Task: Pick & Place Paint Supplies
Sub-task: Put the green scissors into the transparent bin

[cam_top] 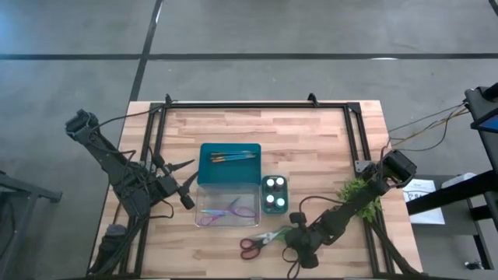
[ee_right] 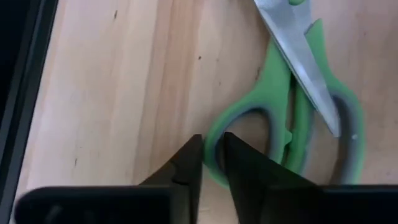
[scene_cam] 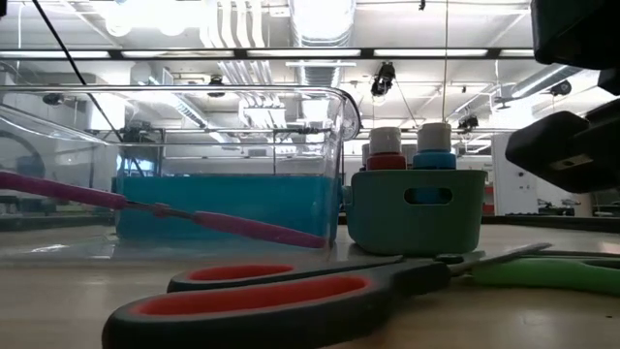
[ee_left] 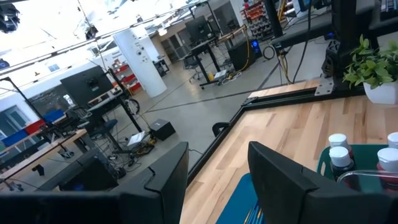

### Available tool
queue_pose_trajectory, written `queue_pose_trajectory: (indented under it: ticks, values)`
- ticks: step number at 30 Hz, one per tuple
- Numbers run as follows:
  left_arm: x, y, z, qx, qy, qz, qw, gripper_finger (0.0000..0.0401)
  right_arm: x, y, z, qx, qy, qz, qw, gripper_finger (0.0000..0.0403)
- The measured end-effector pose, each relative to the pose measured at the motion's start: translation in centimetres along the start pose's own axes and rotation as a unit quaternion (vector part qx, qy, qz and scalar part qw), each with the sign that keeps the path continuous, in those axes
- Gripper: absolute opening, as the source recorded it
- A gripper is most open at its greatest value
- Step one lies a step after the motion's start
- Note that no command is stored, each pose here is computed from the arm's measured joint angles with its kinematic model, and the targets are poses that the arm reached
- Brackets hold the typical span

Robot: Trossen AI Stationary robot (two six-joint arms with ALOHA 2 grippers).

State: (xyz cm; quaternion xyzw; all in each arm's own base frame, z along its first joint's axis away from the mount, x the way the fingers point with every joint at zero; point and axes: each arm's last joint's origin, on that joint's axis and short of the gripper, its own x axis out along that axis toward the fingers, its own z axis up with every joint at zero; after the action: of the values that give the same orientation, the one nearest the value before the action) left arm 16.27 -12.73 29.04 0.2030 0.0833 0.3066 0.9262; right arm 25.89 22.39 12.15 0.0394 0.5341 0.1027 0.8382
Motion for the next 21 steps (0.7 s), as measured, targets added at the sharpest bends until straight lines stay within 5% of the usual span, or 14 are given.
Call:
queue_pose_trajectory:
  ticks: [4, 21]
  values:
    - [0.0, 0.0, 0.0, 0.0, 0.0, 0.0, 1.0, 0.0173, 0.0, -0.01, -0.02, 0.001, 0.001, 0.0, 1.0, 0.002]
    - [0.0, 0.0, 0.0, 0.0, 0.0, 0.0, 1.0, 0.0173, -0.04, 0.47, -0.14, 0.004, -0.01, 0.005, 1.0, 0.0019]
